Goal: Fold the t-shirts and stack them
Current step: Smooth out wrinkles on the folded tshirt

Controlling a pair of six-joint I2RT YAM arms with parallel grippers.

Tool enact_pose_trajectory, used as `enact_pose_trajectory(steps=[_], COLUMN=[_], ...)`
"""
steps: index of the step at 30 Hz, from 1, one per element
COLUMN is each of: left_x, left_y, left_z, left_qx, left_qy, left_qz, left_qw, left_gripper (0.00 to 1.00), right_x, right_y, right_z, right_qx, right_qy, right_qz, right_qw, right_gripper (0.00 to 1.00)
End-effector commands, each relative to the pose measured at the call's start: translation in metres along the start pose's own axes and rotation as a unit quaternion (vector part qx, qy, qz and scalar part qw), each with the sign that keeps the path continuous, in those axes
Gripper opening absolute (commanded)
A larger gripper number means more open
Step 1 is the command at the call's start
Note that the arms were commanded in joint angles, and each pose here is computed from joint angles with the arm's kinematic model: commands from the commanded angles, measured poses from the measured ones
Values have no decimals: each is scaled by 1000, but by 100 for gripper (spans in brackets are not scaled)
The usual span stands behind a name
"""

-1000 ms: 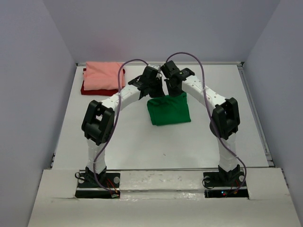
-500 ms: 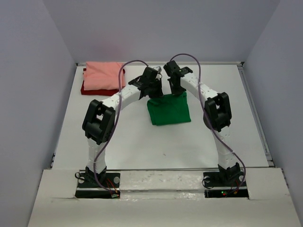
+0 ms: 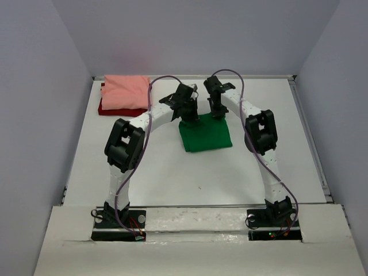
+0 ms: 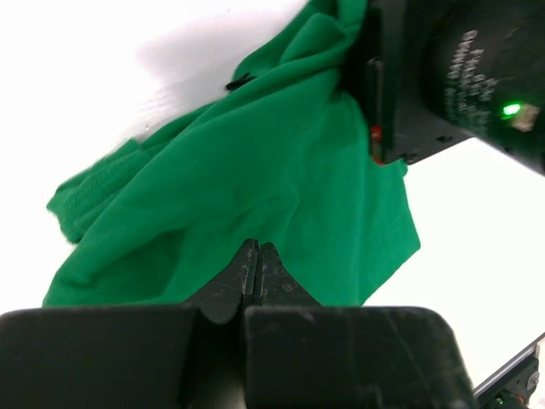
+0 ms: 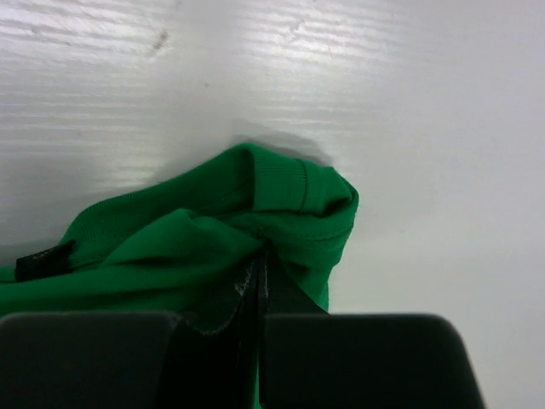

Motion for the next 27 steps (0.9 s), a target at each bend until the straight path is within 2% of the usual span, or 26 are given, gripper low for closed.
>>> enact_pose_trajectory(steps=[1, 6, 13, 23, 27], left_x=[27, 31, 26, 22, 29], left_y=[-23, -17, 6, 54, 73], left_z=[19, 22, 4, -27, -33], left_qx=[-20, -7, 11, 69, 93], left_qy=[-37, -45, -27, -1, -11], left_qz=[-17, -16, 6, 50, 71], left_qw=[999, 999, 1000, 996, 993], left_gripper=[0, 0, 0, 0, 0], right_x=[4, -2, 0, 5, 5], right_y=[10, 13, 4, 0, 5], right_z=[-19, -32, -22, -9, -8], right_qx=[41, 53, 36, 36, 50], right_qy=[1, 14, 4, -7, -7], right_qz=[5, 1, 8, 4, 1], right_qw=[999, 999, 999, 999, 999], right_gripper=[0, 0, 0, 0, 0])
Point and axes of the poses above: each gripper's point midway between its finger pads, its own z axis back along the fingers, its own y axis along the line the jaws close on, x = y × z, the point moved 3 cm from there along z, back along the fingers, and after that the axes turned 4 degrees about z, right-handed, at the moved point
